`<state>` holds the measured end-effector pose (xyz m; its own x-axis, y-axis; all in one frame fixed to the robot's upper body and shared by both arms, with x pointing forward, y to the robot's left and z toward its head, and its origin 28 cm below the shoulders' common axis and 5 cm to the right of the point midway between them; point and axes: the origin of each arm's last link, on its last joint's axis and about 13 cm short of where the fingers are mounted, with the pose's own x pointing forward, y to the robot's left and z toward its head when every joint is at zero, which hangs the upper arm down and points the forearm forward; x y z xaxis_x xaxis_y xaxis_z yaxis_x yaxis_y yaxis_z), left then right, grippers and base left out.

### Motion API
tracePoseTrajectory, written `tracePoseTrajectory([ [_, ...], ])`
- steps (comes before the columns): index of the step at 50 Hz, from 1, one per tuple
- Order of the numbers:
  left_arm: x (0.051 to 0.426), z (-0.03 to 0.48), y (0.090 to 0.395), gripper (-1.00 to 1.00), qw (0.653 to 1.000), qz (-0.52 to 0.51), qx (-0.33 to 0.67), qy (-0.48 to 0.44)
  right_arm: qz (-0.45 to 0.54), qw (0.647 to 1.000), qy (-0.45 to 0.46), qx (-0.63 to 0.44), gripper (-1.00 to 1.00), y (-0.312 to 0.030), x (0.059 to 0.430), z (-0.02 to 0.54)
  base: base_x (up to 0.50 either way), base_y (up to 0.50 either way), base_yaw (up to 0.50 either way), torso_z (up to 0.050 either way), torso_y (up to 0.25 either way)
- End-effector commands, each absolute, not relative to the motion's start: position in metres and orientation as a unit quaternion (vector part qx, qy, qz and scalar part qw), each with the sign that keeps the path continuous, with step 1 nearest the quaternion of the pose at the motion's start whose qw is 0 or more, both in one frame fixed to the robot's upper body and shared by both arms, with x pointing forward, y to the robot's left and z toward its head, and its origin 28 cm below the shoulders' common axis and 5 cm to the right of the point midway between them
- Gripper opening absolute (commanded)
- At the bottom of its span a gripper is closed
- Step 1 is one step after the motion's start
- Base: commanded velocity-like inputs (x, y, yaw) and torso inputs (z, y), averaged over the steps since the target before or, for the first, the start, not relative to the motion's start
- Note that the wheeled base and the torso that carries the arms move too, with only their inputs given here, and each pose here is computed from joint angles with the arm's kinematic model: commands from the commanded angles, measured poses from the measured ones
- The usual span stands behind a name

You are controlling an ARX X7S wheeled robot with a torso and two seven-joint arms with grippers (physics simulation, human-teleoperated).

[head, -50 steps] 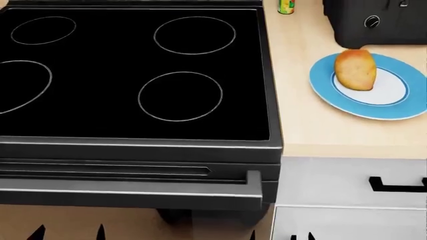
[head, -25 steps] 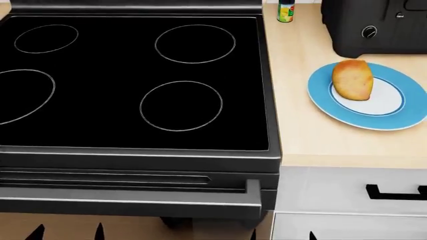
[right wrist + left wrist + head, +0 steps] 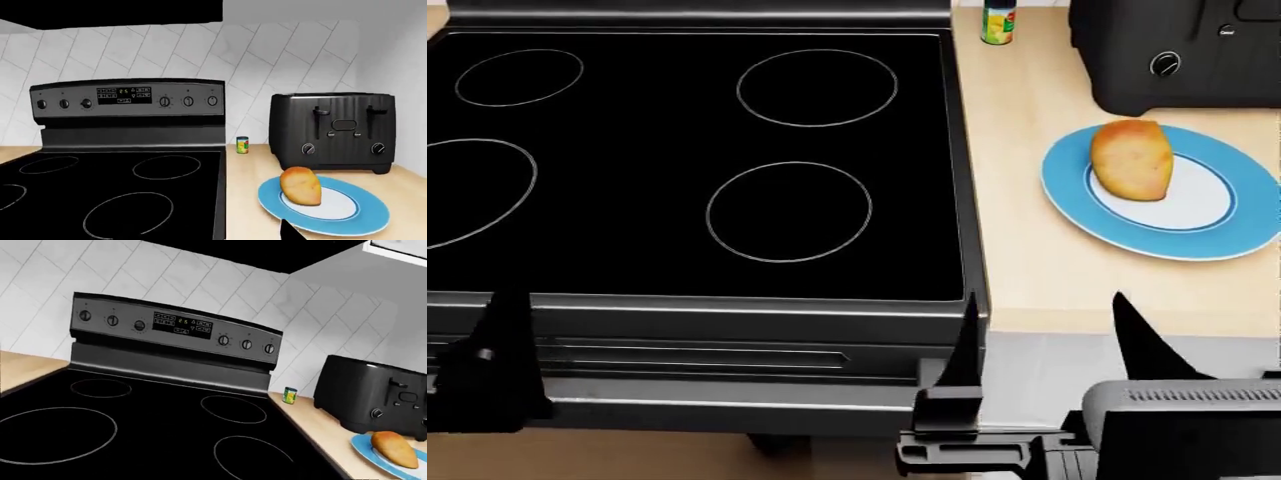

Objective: Pick the chicken breast from the counter and place it in the microwave.

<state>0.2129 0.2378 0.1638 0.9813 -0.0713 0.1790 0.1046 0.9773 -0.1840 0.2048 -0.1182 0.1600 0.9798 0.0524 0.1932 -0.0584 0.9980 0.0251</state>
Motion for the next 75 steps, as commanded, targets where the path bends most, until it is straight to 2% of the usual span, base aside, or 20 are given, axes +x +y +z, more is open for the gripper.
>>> tracePoseTrajectory([
  [1,0.185,0.206,0.238,1.0,0.987,-0.105,-0.032,-0.117,0.072,0.989,-0.123,-0.044,1.0,-0.115,0.168,0.209,0.0,-0.5,0.0,0.0,0.0],
  [24,0.177,0.208,0.237,1.0,0.988,-0.104,-0.025,-0.109,0.079,0.99,-0.114,-0.036,1.0,-0.116,0.162,0.214,0.0,-0.49,0.0,0.0,0.0],
  [31,0.176,0.211,0.238,1.0,0.988,-0.102,-0.024,-0.115,0.081,0.993,-0.079,-0.021,1.0,-0.116,0.162,0.225,0.07,0.0,0.0,0.0,0.0],
  [56,0.174,0.21,0.239,1.0,0.988,-0.101,-0.025,-0.113,0.079,0.992,-0.093,-0.029,1.0,-0.116,0.161,0.232,0.5,0.0,0.0,0.0,0.0],
  [65,0.175,0.213,0.235,1.0,0.988,-0.097,-0.047,-0.114,0.071,0.994,-0.083,-0.027,1.0,-0.117,0.168,0.239,0.02,0.0,0.0,0.0,0.002],
  [75,0.173,0.212,0.234,1.0,0.987,-0.098,-0.052,-0.113,0.067,0.994,-0.08,-0.036,1.0,-0.117,0.168,0.24,0.5,0.0,0.0,0.0,0.0],
])
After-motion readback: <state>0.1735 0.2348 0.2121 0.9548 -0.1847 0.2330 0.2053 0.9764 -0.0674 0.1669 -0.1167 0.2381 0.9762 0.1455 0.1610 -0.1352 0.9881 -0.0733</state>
